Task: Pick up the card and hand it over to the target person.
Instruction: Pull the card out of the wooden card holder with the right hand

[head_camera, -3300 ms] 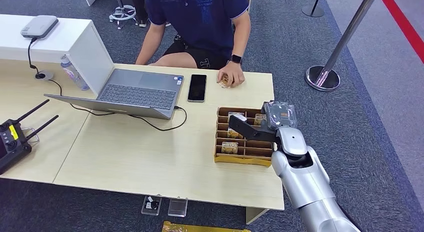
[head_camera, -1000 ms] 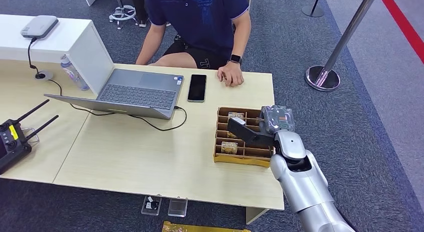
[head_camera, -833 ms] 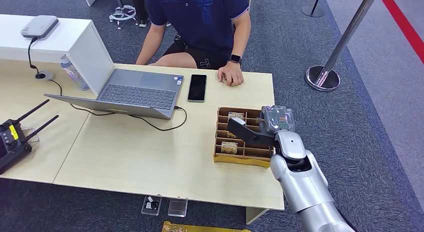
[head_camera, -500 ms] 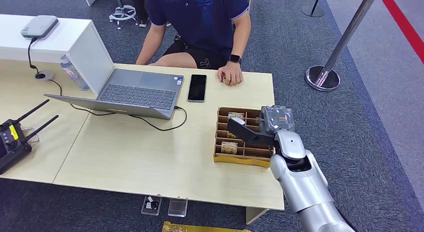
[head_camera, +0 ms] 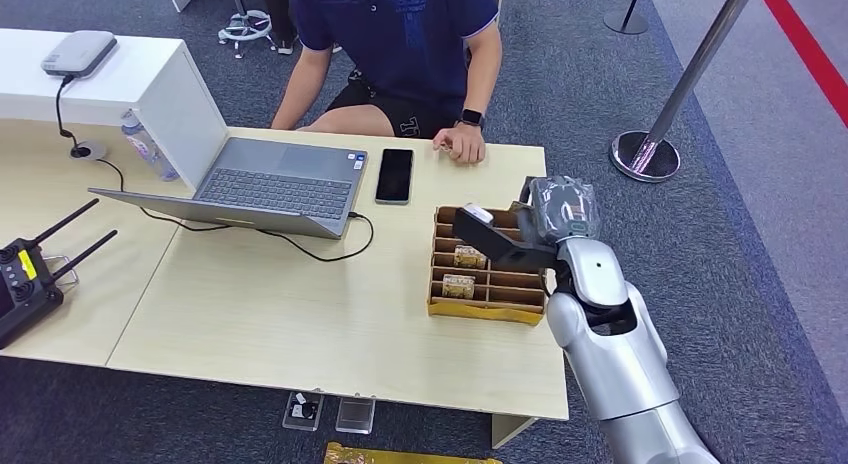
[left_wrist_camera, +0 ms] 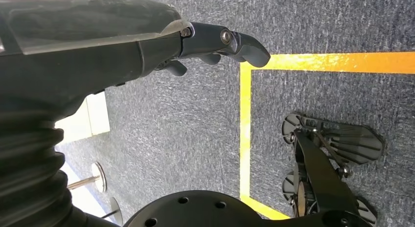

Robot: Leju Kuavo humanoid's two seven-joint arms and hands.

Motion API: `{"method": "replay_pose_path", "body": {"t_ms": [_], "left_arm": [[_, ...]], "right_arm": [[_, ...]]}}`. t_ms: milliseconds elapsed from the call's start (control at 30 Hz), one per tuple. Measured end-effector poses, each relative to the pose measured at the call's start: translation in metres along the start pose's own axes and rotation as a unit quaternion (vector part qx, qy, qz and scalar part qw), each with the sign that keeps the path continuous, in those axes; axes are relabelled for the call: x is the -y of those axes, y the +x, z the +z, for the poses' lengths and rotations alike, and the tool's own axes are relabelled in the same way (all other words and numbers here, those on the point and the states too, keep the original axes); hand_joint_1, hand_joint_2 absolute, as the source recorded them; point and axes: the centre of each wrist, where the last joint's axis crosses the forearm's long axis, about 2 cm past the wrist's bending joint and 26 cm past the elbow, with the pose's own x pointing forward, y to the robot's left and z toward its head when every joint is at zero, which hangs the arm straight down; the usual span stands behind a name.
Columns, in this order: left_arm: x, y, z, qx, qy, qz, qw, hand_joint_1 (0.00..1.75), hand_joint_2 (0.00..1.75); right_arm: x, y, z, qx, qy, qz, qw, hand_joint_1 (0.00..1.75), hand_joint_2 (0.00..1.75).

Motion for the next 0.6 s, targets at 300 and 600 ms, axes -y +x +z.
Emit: {"method": "replay_pose_path", "body": {"t_ms": [300,600], "left_arm": [[0.000,0.001,0.000,0.000,0.001,-0.006,1.000,0.00,1.75],[0.000,0.003,0.000,-0.001,0.000,-0.020,1.000,0.00,1.75]], "right_arm": [[0.018,0.012,-0.031,0.009,0.018,-0.003,1.000,1.75,1.75],[0.027,0.029,-0.065,-0.003,0.050,-0.009,0.999,1.75,1.75]]}}
